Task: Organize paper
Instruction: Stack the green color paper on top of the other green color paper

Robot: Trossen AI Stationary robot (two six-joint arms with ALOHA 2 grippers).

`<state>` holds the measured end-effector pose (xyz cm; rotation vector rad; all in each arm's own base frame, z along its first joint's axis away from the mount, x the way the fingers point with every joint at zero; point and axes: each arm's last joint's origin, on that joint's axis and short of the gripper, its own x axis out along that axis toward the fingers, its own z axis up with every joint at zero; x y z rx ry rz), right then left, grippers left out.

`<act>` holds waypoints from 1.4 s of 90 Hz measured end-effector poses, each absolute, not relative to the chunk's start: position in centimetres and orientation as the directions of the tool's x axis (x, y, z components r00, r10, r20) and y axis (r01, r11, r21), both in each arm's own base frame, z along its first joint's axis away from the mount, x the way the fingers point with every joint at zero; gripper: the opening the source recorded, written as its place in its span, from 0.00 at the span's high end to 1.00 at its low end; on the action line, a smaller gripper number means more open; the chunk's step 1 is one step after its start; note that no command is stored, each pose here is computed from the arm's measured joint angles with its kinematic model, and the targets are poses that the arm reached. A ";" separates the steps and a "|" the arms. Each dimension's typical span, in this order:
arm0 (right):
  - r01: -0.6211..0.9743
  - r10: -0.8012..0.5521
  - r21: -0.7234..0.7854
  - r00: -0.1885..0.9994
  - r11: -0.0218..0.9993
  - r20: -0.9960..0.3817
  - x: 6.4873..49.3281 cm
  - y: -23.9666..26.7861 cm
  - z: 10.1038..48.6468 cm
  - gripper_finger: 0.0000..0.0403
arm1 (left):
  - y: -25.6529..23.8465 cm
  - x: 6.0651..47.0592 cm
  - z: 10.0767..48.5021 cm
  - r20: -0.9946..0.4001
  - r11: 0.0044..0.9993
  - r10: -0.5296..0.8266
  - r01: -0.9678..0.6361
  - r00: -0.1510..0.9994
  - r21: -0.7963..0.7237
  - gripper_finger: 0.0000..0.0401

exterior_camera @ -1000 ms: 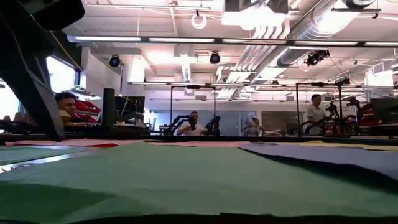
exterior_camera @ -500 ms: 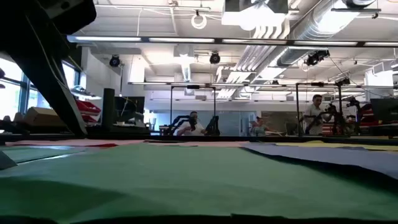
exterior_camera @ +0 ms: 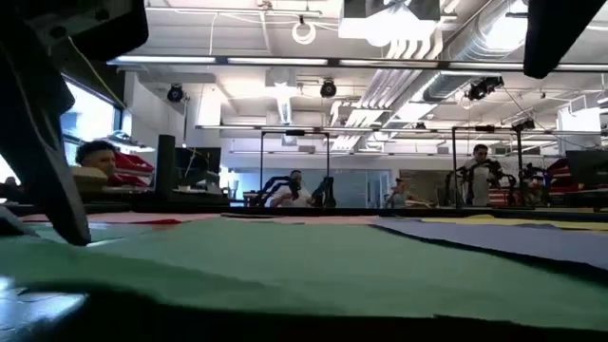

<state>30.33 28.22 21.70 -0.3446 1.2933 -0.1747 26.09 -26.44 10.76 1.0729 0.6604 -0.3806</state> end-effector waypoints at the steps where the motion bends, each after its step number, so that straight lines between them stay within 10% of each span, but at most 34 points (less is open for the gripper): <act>1: -0.065 -0.317 -0.346 0.270 0.936 -0.909 30.3 28.2 21.7 0.33 | -26.4 26.1 10.8 -0.663 0.442 0.024 0.587 0.749 0.678 0.98; 61: -0.064 -0.305 -0.344 0.332 0.937 -0.893 31.4 28.0 21.7 0.33 | -25.6 25.2 16.7 -0.608 0.540 -0.022 0.521 0.794 0.661 1.00; 96: -0.041 -0.366 -0.416 0.402 0.908 -0.839 33.6 26.1 21.9 0.33 | -22.4 17.1 22.7 -0.905 0.779 -0.243 0.626 0.349 0.032 1.00; 126: -0.092 -0.333 -0.417 0.459 0.904 -0.824 36.5 24.1 22.1 0.33 | -21.3 14.6 21.7 -0.981 0.779 -0.176 0.621 0.084 -0.087 1.00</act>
